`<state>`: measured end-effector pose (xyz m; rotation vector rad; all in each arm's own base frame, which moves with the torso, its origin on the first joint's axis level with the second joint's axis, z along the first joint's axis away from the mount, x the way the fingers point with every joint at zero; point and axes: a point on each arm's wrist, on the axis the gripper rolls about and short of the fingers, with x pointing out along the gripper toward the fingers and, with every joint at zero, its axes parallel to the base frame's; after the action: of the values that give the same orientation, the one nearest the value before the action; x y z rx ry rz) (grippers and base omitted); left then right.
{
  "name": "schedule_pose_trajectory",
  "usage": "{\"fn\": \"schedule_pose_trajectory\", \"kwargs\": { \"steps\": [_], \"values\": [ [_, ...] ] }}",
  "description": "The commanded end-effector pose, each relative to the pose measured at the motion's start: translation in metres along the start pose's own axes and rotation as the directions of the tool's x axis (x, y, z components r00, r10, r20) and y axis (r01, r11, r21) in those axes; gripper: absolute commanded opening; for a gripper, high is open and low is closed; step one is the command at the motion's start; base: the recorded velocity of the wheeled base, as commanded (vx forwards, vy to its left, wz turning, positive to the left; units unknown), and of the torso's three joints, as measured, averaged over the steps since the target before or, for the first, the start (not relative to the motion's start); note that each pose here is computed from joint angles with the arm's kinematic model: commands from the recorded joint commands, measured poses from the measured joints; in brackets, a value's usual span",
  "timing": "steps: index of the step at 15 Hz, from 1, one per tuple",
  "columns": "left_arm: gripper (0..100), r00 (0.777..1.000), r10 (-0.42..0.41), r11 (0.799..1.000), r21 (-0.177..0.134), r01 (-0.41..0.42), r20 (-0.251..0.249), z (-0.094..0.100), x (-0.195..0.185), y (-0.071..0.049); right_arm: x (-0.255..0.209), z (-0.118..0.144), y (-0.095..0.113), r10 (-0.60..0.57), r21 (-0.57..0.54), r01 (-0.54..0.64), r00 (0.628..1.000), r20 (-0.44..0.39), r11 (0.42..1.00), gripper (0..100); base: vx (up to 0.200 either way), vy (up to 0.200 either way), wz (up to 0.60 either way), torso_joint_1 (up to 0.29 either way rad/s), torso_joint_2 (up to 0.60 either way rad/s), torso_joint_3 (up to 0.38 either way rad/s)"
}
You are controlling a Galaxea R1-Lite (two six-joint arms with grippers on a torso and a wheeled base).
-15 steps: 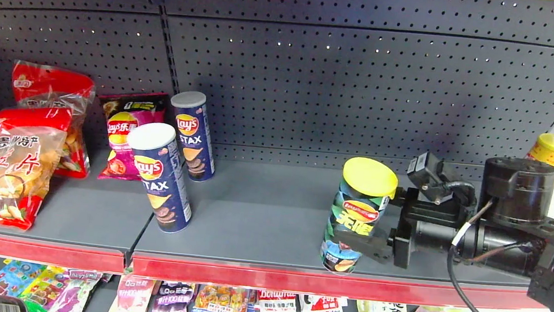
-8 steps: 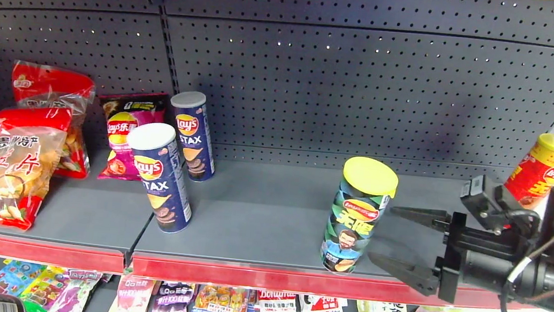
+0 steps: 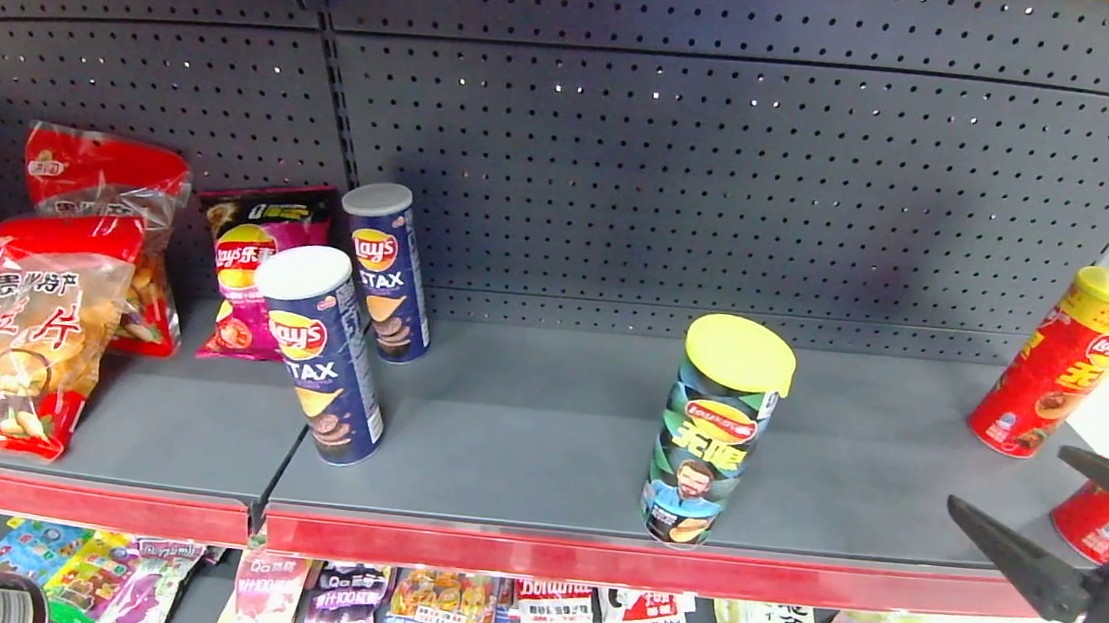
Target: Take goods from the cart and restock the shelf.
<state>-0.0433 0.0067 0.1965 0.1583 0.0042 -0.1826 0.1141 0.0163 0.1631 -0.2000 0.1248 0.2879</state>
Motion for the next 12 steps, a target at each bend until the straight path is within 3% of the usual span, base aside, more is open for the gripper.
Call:
{"fn": "schedule_pose_trajectory", "kwargs": {
  "steps": [1,3,5,7,8,12],
  "values": [
    [0,1.000,-0.016,1.000,0.003,0.015,0.017,0.004,0.000,0.001,-0.044,-0.002,-0.002,-0.155,-0.008,0.155,0.987,0.040,0.988,100,0.000,0.000,0.00,0.000,0.00,0.000],
    [0,1.000,-0.017,1.000,0.003,0.017,0.017,0.004,0.000,0.001,-0.064,-0.005,0.004,-0.158,-0.006,0.158,0.987,0.002,0.987,100,0.000,0.000,0.00,0.000,0.00,0.000],
    [0,1.000,-0.018,0.999,0.035,0.017,0.020,0.005,-0.001,0.001,-0.083,-0.008,0.011,-0.150,0.008,0.150,0.988,-0.039,0.989,100,0.000,0.000,0.00,0.000,0.00,0.000],
    [0,1.000,-0.018,0.998,0.061,0.016,0.022,0.005,-0.001,0.001,-0.088,-0.010,0.013,-0.154,0.005,0.155,0.988,-0.019,0.988,100,0.000,0.000,0.00,0.000,0.00,0.000],
    [0,1.000,-0.016,0.998,0.063,0.015,0.021,0.005,-0.001,0.001,-0.088,-0.010,0.013,-0.158,0.005,0.158,0.987,-0.018,0.987,100,0.000,0.000,-0.60,0.002,0.00,0.002],
    [0,1.000,-0.014,0.998,0.066,0.012,0.026,0.005,-0.002,0.001,-0.090,-0.011,0.013,-0.176,0.003,0.176,0.984,-0.012,0.984,100,0.000,0.000,0.00,0.000,0.00,0.000]
  ]
}}
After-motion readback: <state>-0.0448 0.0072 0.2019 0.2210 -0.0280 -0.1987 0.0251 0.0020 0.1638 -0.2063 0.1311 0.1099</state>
